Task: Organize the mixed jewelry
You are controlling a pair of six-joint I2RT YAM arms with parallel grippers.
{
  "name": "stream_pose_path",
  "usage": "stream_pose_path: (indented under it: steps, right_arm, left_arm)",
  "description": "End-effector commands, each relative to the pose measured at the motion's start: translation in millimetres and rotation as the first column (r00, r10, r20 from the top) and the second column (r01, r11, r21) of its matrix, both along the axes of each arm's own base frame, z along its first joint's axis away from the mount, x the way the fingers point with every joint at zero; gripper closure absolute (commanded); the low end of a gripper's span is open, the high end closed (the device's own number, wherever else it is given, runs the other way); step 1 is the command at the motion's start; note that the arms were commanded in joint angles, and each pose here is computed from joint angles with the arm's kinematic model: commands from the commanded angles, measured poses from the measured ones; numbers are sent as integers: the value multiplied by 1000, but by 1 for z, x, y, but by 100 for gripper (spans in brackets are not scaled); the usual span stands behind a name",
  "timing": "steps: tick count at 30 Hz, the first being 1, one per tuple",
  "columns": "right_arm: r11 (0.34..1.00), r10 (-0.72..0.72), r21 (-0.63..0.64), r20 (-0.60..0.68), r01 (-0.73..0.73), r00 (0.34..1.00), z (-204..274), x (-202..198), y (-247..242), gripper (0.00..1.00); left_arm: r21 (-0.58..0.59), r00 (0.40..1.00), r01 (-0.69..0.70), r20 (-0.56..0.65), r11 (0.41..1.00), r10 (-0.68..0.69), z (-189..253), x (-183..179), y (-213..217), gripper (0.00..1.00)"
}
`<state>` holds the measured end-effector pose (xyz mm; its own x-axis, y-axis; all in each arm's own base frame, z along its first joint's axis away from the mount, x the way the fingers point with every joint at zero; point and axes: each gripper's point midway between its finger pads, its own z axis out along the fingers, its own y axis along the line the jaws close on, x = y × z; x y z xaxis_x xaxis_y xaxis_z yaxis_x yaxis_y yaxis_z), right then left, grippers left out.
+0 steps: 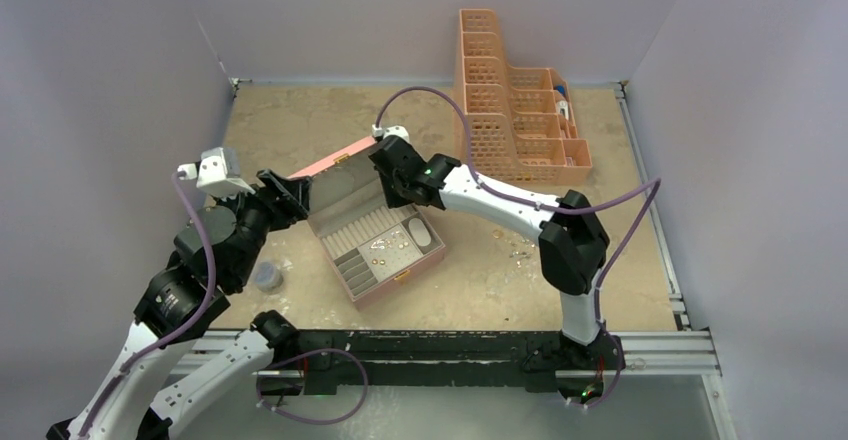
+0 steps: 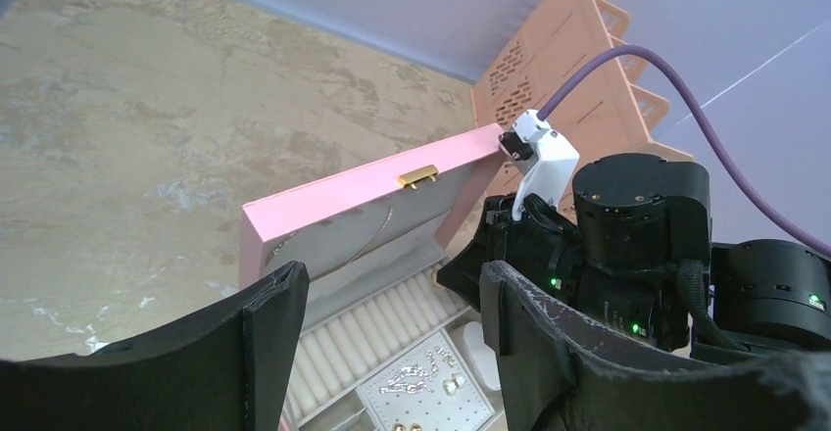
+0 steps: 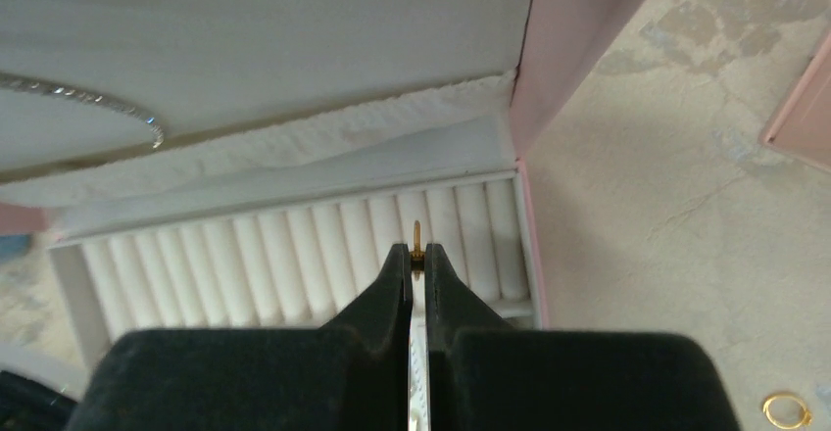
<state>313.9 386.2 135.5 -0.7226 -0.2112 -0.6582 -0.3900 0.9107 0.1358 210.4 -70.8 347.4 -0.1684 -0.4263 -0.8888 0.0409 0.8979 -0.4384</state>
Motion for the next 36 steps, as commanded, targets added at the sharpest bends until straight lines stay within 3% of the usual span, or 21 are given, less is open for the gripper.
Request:
stream_pose_path:
  steps: [1,14,23,29,36]
  right_arm:
    - [999,22,-35,36,-21,999,15,1,-2,100]
    - [996,89,-20,17,-88,996,1,-10,12,100]
    - [996,-14,88,134,2,991,46,-1,4,100]
    - [978,-25,208,202,-18,979,84,-7,0,100]
    - [986,59,149,125,-77,990,48,-28,0,100]
  left_arm:
    - [8,998,-34,45,999,34,9,7,4,35]
    - [14,999,-33,36,999,33,5,10,2,33]
    - [12,999,-20,30,1000,20,7,9,-1,33]
    - [-1,1000,-13,19,1000,13,6,7,-2,33]
    - [-9,1000,-2,6,1000,3,3,6,-4,33]
